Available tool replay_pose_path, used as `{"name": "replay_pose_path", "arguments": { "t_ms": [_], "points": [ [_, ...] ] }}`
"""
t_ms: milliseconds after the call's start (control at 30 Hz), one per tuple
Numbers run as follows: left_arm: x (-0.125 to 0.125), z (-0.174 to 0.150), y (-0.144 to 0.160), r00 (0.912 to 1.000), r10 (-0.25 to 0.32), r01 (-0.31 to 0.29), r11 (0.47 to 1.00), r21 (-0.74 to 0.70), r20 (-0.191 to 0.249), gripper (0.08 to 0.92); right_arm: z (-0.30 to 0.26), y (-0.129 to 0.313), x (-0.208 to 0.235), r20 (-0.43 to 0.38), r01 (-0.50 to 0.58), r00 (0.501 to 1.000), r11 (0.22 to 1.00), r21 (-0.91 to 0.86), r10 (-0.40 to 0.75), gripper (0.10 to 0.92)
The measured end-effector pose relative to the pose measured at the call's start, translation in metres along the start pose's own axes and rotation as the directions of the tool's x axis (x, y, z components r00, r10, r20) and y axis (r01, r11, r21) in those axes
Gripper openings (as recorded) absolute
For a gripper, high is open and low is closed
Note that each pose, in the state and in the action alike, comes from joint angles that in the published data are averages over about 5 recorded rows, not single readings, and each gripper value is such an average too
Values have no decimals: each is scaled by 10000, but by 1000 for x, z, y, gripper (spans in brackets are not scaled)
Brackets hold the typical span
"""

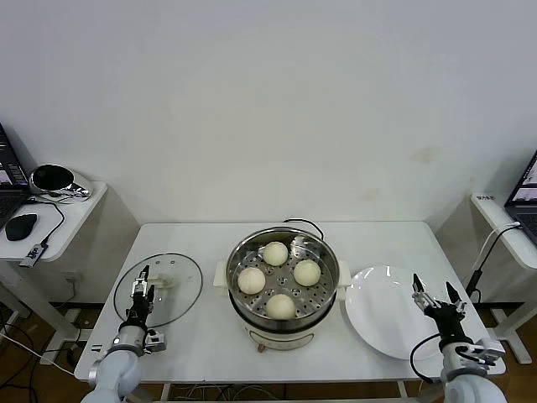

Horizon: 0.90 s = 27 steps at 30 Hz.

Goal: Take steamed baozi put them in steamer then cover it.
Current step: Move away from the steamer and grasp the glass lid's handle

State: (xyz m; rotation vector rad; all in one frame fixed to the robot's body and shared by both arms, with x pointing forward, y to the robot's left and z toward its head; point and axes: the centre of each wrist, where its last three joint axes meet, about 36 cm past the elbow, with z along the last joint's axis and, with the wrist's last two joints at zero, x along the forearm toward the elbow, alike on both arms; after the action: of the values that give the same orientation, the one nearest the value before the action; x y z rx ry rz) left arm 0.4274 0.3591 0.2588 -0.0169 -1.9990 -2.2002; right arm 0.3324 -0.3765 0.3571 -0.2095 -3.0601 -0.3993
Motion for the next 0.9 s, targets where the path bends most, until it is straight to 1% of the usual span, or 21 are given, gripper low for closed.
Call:
{"name": "replay_pose_path", "arguments": {
  "t_ms": [233, 600, 900],
  "points": [
    [-10, -2, 6, 9997, -128, 130, 9999, 93, -198, 823, 3, -1, 2, -26, -62, 10000, 10000, 5, 62, 823],
    [-25, -8, 6, 9992, -240, 248, 9993, 273, -319, 823, 6, -1, 3, -44, -112, 9999, 9999, -14, 112, 823],
    [-45, -2, 5, 9975, -459, 482, 9979, 423, -541, 823, 9, -3, 7, -106, -160, 9998, 9999, 34, 160, 823]
  ]
}}
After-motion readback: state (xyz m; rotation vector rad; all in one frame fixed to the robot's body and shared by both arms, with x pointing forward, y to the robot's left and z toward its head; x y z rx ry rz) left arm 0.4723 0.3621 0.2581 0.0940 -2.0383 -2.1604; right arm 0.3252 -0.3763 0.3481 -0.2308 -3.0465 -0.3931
